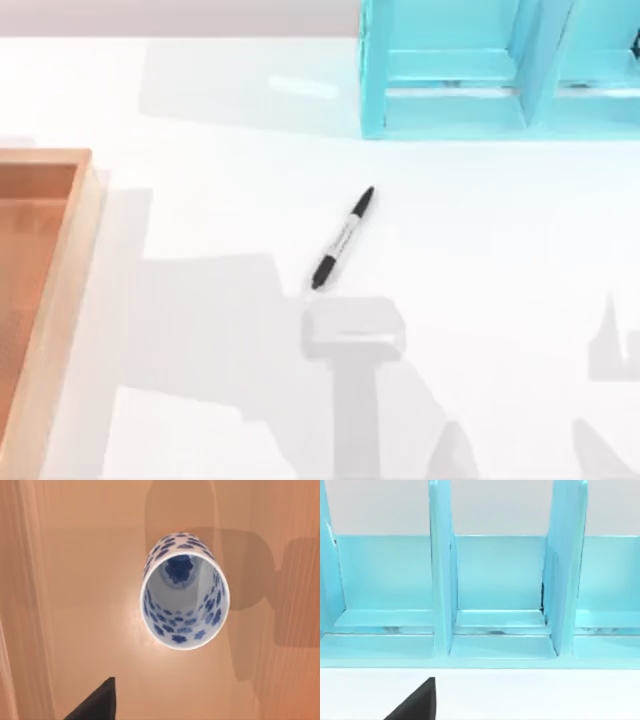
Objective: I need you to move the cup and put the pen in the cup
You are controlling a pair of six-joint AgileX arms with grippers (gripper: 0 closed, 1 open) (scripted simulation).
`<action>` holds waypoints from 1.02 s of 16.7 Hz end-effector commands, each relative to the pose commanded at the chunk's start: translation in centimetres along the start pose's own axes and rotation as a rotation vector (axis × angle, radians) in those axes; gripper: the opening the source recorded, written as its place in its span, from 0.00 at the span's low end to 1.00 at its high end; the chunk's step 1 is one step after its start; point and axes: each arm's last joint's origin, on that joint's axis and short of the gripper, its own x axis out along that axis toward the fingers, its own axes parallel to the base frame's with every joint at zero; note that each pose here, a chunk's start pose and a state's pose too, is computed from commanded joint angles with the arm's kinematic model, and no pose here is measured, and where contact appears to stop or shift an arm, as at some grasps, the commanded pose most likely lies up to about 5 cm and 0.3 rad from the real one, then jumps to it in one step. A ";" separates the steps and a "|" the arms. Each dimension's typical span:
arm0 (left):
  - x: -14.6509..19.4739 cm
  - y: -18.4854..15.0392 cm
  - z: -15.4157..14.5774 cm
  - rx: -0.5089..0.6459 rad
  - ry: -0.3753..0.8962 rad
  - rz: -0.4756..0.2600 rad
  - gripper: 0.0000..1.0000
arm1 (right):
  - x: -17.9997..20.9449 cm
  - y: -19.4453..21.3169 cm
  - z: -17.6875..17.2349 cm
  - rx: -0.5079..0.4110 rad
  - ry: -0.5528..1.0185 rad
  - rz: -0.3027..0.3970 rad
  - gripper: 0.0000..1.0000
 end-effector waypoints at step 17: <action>10.0 0.2 0.0 -0.004 0.002 -0.001 0.92 | 0.0 0.0 0.0 0.000 0.000 0.000 1.00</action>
